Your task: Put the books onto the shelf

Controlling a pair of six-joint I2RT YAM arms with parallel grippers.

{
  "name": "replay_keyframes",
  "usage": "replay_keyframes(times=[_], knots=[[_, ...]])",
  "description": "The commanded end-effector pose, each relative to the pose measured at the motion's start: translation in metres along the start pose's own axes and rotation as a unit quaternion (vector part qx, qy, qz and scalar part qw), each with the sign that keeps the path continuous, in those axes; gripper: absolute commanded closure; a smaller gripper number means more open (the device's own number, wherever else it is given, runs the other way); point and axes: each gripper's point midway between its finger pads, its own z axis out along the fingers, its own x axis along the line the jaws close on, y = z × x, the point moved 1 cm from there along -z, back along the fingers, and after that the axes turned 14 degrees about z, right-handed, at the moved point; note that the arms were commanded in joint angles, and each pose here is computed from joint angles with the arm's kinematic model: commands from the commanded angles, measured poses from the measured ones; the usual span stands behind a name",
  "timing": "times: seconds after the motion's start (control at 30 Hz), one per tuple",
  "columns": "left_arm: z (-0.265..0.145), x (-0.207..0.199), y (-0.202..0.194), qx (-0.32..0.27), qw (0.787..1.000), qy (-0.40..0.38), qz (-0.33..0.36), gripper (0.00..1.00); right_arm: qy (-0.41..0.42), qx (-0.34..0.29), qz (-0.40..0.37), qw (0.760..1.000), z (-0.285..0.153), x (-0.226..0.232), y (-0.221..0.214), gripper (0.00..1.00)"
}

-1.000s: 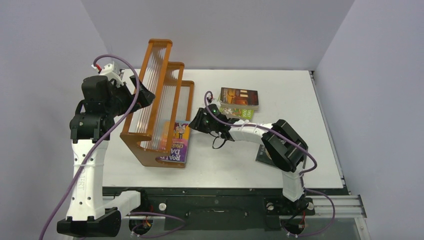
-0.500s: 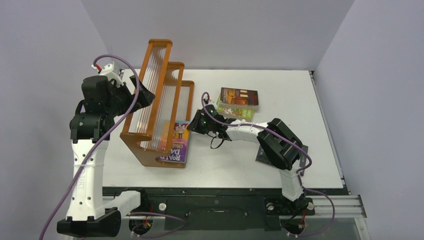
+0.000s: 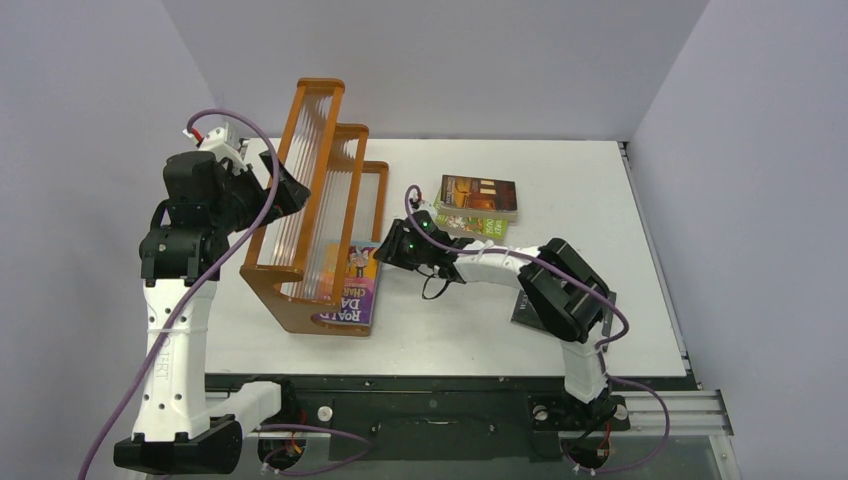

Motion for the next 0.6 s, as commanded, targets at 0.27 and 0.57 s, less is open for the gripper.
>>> replay_keyframes(times=[0.27, 0.57], knots=[[0.013, -0.035, -0.013, 0.011, 0.997, 0.001, 0.077, 0.04, -0.068, -0.232, 0.018, 0.970, -0.141, -0.055, 0.125, 0.50], [0.034, -0.117, -0.025, 0.036, 0.984, -0.080, 0.157, 0.04, -0.177, -0.303, 0.096, 0.932, -0.233, -0.188, 0.148, 0.38]])
